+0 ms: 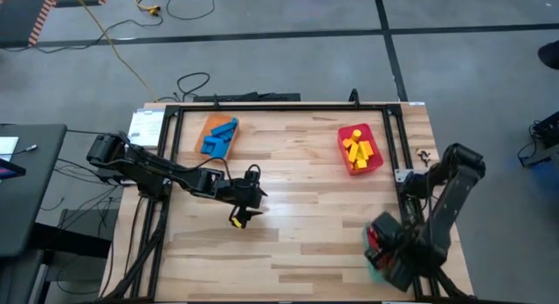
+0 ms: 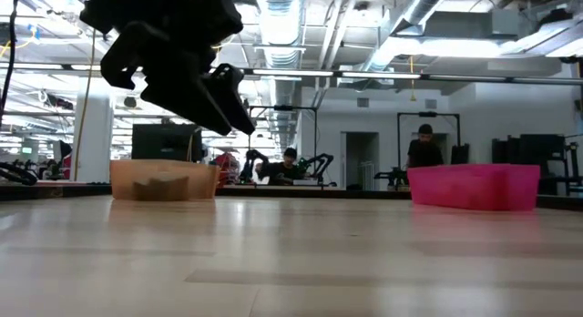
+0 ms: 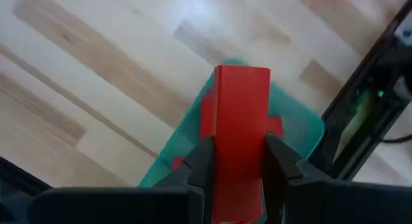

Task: Sort blocks
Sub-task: Put the red rectangle block into the green bin

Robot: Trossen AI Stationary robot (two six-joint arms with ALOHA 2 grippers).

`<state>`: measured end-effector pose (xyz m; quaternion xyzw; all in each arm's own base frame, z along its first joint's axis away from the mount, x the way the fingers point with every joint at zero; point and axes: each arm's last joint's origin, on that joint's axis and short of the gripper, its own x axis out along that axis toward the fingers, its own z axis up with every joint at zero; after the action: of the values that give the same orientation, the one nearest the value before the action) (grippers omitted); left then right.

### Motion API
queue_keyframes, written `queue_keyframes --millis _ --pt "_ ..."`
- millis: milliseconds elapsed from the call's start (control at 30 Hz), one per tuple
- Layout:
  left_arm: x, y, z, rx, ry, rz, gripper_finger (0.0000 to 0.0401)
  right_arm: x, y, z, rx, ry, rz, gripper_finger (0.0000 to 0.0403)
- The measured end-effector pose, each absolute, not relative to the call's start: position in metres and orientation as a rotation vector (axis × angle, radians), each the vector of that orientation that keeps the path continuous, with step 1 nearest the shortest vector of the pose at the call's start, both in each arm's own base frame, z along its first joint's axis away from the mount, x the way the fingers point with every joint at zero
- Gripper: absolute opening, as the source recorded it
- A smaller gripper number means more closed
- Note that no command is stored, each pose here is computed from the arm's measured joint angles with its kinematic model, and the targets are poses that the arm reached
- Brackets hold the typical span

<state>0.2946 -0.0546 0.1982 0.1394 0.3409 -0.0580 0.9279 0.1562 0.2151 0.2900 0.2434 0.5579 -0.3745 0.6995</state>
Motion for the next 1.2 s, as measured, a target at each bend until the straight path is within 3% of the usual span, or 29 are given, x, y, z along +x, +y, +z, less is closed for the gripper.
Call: queue_keyframes --millis 300,567,1200 --pt "0.296 -0.055 0.200 0.263 0.682 -0.110 0.0275 0.174 0.246 0.260 0.639 1.235 -0.798 0.0087" --pt "0.296 -0.055 0.199 0.243 0.684 -0.106 0.0275 0.169 0.259 0.246 0.683 1.277 -0.886 0.0087" --pt "0.294 -0.055 0.198 0.236 0.706 -0.122 0.0275 0.157 0.264 0.209 0.592 1.296 -0.991 0.0088"
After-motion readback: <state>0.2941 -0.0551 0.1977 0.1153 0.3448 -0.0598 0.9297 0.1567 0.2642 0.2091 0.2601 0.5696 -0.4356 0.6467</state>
